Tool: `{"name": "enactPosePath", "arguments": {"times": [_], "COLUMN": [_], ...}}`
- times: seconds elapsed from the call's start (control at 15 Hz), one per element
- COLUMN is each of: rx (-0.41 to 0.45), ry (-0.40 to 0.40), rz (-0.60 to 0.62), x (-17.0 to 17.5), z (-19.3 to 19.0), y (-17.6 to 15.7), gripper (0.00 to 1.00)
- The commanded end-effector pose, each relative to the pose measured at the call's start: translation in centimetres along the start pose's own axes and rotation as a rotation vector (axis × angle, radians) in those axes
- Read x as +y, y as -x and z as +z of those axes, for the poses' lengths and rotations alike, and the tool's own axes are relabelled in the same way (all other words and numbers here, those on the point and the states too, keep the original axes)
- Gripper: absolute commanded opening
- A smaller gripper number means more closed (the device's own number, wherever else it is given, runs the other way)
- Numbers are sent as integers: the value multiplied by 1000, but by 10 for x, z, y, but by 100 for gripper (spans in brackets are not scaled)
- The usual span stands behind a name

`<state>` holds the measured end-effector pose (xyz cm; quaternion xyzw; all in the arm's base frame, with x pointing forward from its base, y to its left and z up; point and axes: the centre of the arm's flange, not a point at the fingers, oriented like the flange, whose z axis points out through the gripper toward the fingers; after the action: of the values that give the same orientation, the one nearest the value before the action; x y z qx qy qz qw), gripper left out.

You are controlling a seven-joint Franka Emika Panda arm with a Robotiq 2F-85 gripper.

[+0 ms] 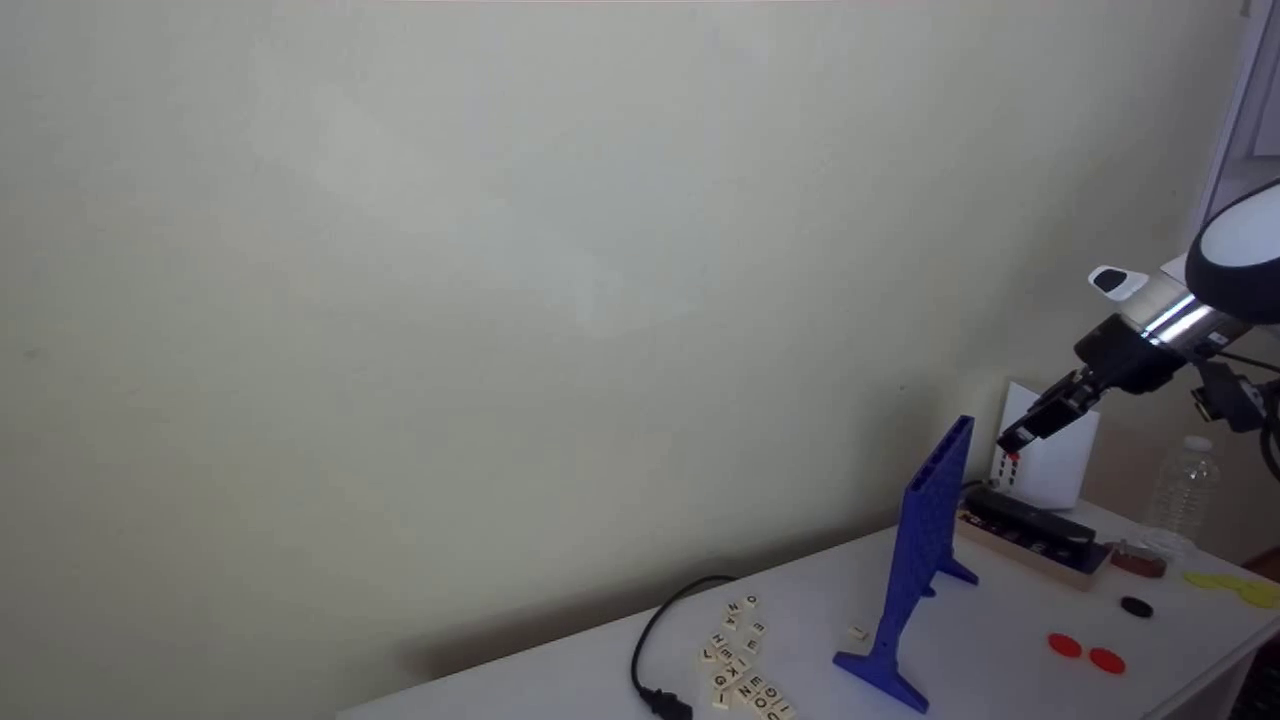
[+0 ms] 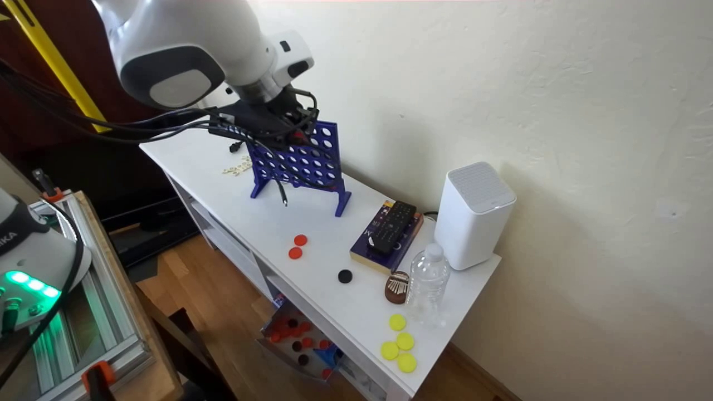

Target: Put one orange ring inside the blue gameboard.

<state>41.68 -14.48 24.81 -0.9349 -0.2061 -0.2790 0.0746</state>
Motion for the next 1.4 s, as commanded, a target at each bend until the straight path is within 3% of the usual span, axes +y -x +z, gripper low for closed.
{"name": "enactPosePath", "arguments": {"times": [0.0, 0.53, 1.33], "rx": [46, 111, 174], "ry": [-62, -133, -165], "rz": [-16, -3, 81], "x": [-1, 1, 18], "z": [-15, -18, -10], "y": [-2, -13, -20], "gripper": [10, 10, 10]}}
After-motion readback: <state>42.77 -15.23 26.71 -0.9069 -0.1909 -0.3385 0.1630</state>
